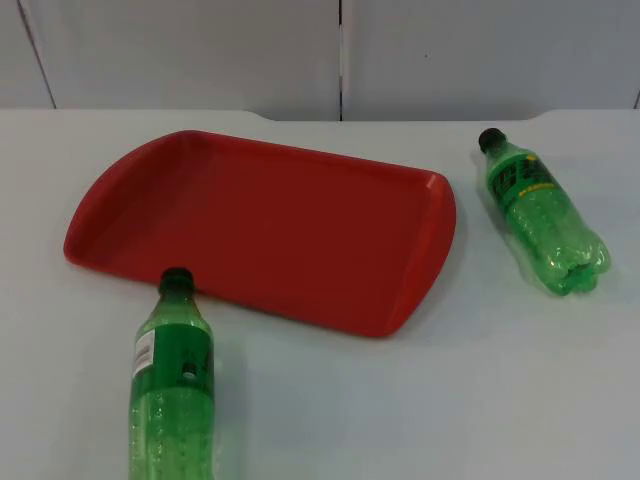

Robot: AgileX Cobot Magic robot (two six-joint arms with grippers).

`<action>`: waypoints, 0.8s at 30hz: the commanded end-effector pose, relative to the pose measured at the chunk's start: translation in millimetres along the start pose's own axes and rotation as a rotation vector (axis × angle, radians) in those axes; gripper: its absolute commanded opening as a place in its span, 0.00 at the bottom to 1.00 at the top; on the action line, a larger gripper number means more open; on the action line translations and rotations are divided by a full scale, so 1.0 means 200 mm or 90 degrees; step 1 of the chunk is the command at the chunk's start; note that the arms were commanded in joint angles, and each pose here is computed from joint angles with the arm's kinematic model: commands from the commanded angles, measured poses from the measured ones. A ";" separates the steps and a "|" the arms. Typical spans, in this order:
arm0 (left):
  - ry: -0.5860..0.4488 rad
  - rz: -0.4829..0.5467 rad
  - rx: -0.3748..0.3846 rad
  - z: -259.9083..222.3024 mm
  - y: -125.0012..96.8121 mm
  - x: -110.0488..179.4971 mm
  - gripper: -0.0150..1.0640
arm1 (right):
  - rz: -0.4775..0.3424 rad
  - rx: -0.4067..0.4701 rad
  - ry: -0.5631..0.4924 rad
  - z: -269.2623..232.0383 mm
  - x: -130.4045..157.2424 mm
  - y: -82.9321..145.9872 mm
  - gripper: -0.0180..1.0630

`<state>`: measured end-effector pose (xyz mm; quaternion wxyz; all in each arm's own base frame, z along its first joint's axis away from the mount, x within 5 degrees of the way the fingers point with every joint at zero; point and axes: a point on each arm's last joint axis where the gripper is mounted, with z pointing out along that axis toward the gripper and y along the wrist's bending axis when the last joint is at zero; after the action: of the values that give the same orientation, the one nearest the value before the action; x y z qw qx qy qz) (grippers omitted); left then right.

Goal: Place the bottle upright on the tray.

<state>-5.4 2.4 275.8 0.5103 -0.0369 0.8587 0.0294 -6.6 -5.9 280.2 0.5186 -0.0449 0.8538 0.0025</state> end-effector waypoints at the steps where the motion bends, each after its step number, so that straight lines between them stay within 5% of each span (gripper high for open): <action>1: -0.004 -0.011 0.009 0.00 -0.01 0.00 0.99 | 0.004 0.008 -0.004 0.00 0.00 0.00 0.98; 9: -0.012 -0.038 0.061 -0.02 -0.04 -0.01 0.99 | 0.004 0.008 -0.004 0.00 0.00 0.00 0.98; 24: -0.095 -0.049 0.080 -0.19 -0.05 -0.14 0.99 | 0.004 0.008 -0.004 0.00 0.00 0.00 0.98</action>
<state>-23.9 -8.8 316.3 0.5716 -0.0316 0.8193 -0.0327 -6.6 -5.9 280.2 0.5186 -0.0449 0.8538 0.0025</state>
